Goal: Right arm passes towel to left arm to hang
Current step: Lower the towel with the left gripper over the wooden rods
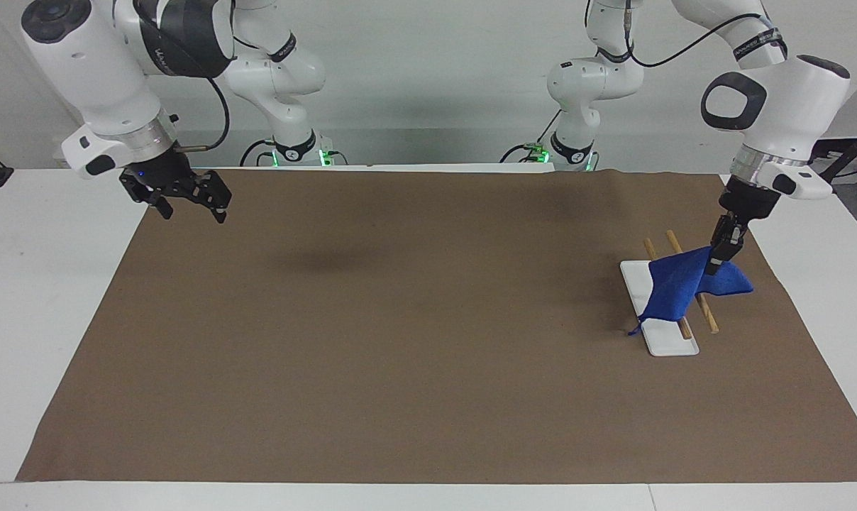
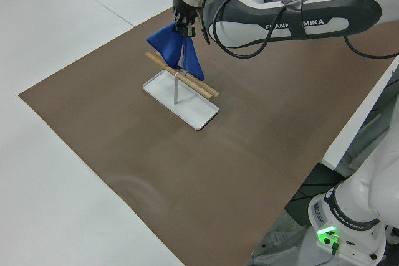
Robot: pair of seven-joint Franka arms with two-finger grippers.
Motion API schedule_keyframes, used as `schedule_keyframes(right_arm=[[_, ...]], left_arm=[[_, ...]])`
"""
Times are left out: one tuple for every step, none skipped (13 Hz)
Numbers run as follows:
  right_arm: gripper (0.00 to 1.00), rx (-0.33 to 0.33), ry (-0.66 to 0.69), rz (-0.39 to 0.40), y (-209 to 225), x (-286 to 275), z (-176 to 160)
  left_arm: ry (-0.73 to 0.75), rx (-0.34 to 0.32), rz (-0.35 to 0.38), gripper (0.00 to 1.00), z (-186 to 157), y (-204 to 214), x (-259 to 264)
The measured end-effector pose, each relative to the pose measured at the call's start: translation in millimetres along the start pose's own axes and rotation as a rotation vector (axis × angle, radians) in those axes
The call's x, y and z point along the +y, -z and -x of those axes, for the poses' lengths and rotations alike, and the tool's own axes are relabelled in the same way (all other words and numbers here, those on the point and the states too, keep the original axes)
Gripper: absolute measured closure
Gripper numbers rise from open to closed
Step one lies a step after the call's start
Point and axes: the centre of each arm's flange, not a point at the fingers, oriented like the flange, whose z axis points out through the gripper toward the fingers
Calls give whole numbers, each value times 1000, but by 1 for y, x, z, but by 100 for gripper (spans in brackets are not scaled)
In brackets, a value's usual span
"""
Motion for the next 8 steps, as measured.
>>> schedule_keyframes(right_arm=[[0, -1, 0, 0, 0, 0, 0], [0, -1, 0, 0, 0, 0, 0], [0, -1, 0, 0, 0, 0, 0], [0, -1, 0, 0, 0, 0, 0], [0, -1, 0, 0, 0, 0, 0], [0, -1, 0, 0, 0, 0, 0], [0, -1, 0, 0, 0, 0, 0], [0, -1, 0, 0, 0, 0, 0]], left_arm=[[-17, 10, -6, 98, -3, 1, -2], [-30, 17, -11, 98, -9, 3, -6], [-35, 23, -15, 98, -16, 4, -13], [-36, 29, -18, 98, -23, 5, -19], [-37, 32, -20, 98, -26, 5, -22], [-38, 34, -21, 98, -28, 6, -23], [-39, 37, -18, 98, -29, 8, -22], [-50, 49, -17, 98, -30, 12, -19]])
